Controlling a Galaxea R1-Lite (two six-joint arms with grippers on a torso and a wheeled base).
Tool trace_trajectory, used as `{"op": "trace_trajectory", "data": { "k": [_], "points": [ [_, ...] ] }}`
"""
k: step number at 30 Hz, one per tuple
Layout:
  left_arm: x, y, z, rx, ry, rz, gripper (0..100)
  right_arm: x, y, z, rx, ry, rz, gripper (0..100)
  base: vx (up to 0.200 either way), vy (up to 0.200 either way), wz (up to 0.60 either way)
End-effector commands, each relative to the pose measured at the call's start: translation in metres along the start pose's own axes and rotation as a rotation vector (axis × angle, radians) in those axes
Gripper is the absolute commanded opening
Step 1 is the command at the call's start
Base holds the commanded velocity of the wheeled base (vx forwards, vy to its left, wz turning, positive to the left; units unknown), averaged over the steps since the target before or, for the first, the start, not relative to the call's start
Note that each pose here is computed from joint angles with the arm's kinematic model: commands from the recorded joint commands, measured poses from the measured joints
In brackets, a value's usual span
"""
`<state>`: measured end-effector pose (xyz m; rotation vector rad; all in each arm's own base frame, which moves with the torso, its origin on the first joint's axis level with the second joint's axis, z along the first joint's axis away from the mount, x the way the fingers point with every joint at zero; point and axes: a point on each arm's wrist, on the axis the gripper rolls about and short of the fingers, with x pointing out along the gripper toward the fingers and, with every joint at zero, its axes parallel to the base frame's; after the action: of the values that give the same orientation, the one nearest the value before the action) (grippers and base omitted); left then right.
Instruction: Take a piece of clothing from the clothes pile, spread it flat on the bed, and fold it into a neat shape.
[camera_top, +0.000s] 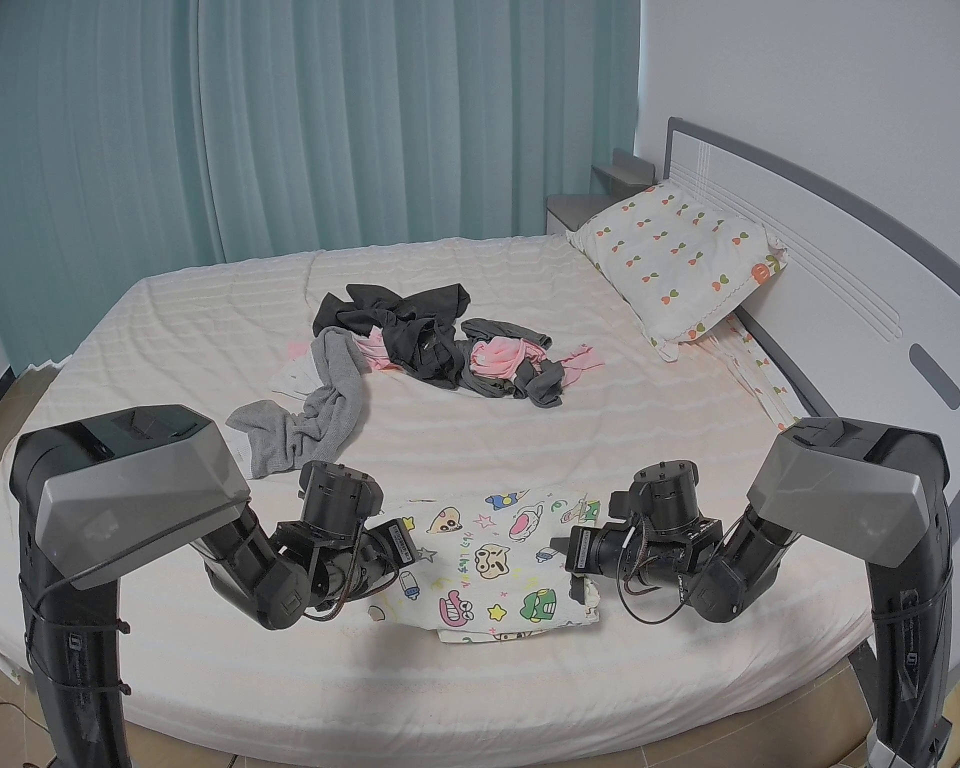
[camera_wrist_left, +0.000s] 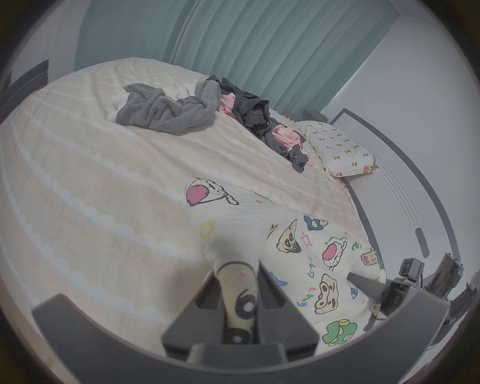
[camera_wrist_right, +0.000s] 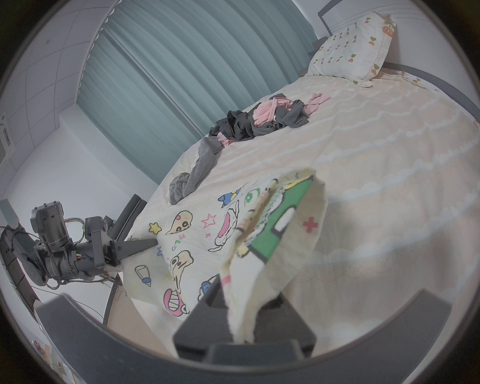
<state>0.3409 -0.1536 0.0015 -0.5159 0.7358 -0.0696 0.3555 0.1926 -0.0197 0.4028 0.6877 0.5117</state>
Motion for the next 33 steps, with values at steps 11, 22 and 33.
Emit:
{"op": "trace_trajectory", "data": {
  "k": [11,22,33],
  "points": [
    [-0.008,0.004,-0.002,0.000,0.007,0.013,0,0.003,0.007,-0.002,-0.010,0.006,0.013,0,0.000,0.200,0.00],
    [-0.015,0.017,-0.006,-0.009,0.030,0.050,0,0.013,0.012,-0.007,-0.015,0.039,0.015,0,0.000,0.200,0.00],
    [-0.014,0.022,-0.010,-0.006,0.036,0.079,0,0.017,0.006,-0.015,-0.011,0.063,-0.004,0,0.000,0.164,0.00]
  ]
}}
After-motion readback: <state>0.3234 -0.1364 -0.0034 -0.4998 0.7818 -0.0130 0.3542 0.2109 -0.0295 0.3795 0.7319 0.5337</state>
